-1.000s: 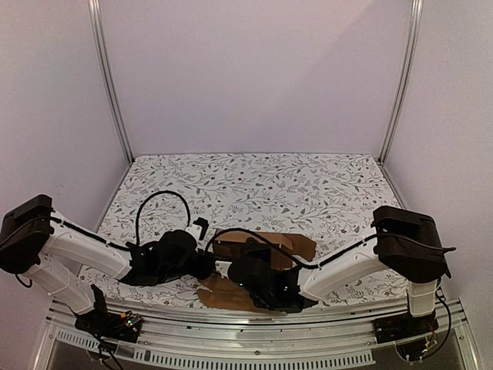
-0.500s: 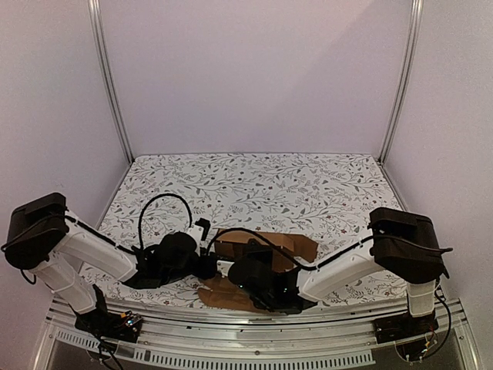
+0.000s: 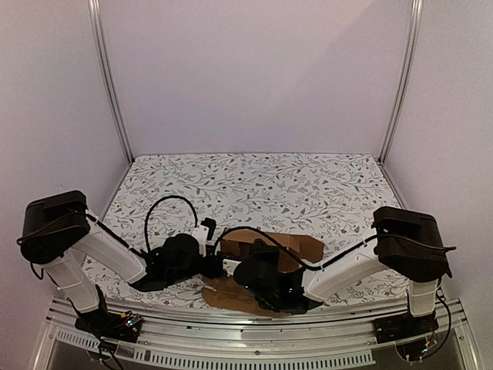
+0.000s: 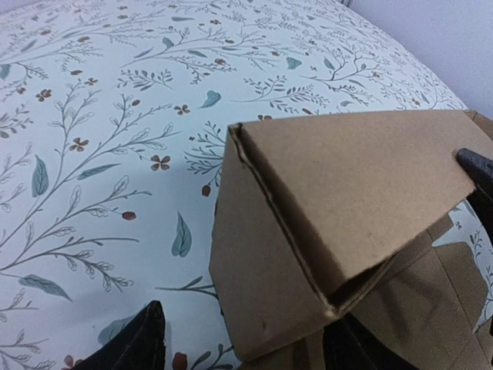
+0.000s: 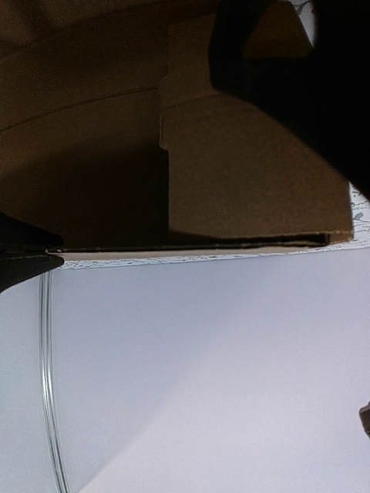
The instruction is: Fold the paper box
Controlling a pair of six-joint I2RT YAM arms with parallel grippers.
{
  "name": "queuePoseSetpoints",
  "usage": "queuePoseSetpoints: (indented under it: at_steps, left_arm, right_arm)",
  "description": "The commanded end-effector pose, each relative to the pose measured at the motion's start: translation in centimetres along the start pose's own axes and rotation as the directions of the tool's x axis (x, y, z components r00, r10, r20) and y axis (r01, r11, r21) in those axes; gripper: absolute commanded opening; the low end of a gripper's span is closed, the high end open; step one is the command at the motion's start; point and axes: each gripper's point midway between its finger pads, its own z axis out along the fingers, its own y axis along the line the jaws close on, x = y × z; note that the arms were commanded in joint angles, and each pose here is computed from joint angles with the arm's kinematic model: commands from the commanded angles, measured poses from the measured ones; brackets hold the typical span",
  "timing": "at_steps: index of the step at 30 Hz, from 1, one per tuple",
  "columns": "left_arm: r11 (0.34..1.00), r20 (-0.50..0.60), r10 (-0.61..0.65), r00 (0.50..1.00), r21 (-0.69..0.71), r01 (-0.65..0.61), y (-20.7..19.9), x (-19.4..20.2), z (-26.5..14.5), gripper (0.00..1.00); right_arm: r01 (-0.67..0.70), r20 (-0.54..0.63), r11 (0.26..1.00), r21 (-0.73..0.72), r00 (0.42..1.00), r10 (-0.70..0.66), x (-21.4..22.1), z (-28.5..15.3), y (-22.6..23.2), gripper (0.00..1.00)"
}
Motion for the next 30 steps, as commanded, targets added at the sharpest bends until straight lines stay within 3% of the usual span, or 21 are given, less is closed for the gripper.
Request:
queuePoseSetpoints:
  at_steps: [1,16,25,30]
  left_arm:
    - [0.971,0.109,-0.001,0.994,0.237,-0.025,-6.2,-3.4,-0.1,0.64]
    - [0.964,0.135,-0.001,0.991,0.265,-0.035,-6.9,-3.9,0.0,0.39]
    - [0.961,0.131,0.008,0.991,0.271,-0.044,-7.0,-3.7,0.0,0.22]
    - [0.961,0.132,0.011,0.991,0.272,-0.047,-7.0,-3.7,0.1,0.19]
  right_arm:
    - [-0.095,0.079,0.995,-0.038,0.992,0.098,-1.8,-0.1,-0.3,0.00]
    - [-0.161,0.091,0.985,-0.064,0.982,0.167,-2.3,-0.7,-1.6,0.00]
    - [-0.206,0.098,0.976,-0.076,0.972,0.213,-2.8,-0.8,-2.5,0.12]
    - [-0.226,0.103,0.971,-0.081,0.967,0.234,-3.0,-1.0,-3.0,0.13]
